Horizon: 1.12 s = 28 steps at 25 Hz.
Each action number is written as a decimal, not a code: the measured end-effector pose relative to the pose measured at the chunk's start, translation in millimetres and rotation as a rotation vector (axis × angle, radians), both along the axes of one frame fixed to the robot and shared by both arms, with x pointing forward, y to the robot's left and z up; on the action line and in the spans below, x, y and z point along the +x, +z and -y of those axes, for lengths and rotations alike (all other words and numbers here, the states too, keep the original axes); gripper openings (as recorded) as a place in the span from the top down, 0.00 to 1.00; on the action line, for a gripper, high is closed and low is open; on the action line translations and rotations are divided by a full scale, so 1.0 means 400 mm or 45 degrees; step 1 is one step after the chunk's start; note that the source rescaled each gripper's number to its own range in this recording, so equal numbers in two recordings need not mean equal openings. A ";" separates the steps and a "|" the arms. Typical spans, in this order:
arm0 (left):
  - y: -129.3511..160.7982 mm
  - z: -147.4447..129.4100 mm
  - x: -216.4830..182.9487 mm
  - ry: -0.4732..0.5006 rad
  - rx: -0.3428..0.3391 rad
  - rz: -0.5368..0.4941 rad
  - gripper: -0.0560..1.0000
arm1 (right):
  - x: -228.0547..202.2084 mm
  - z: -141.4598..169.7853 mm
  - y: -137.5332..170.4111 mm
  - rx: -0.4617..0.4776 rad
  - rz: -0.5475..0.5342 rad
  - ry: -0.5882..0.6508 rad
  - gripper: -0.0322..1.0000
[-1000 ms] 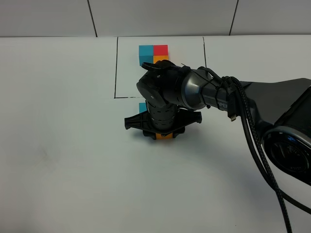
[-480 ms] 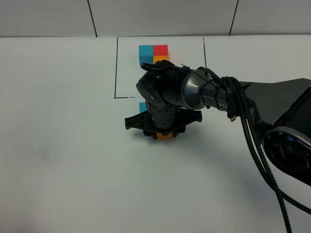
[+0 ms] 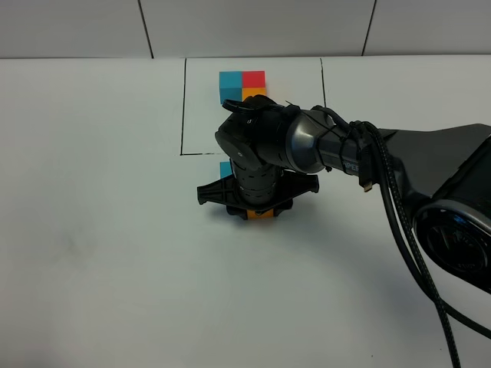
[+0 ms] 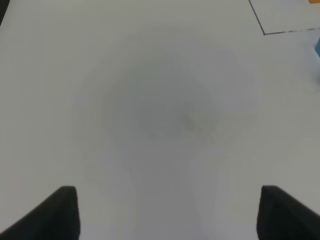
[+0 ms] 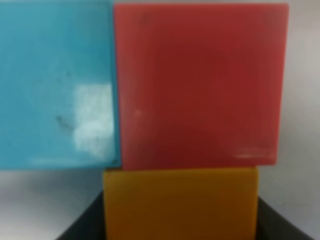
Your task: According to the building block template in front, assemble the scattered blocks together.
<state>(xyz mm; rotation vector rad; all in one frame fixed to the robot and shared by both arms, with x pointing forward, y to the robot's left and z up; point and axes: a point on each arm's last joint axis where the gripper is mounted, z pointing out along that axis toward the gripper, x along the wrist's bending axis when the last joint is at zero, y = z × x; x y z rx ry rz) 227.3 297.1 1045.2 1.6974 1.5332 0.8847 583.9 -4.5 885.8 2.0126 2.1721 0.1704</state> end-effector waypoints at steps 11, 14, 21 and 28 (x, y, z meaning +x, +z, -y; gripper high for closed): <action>0.000 0.000 0.000 0.001 -0.002 0.000 0.32 | 0.001 0.000 0.000 -0.006 0.002 0.022 0.95; 0.000 0.000 0.000 0.001 -0.002 0.000 0.32 | 0.000 0.000 0.000 -0.004 0.000 0.020 0.86; 0.000 0.000 0.000 0.001 -0.002 0.000 0.32 | 0.004 0.005 0.009 0.012 0.002 0.007 0.24; 0.000 0.000 0.000 0.001 -0.001 0.000 0.32 | -0.001 0.008 0.121 0.091 0.098 0.045 0.01</action>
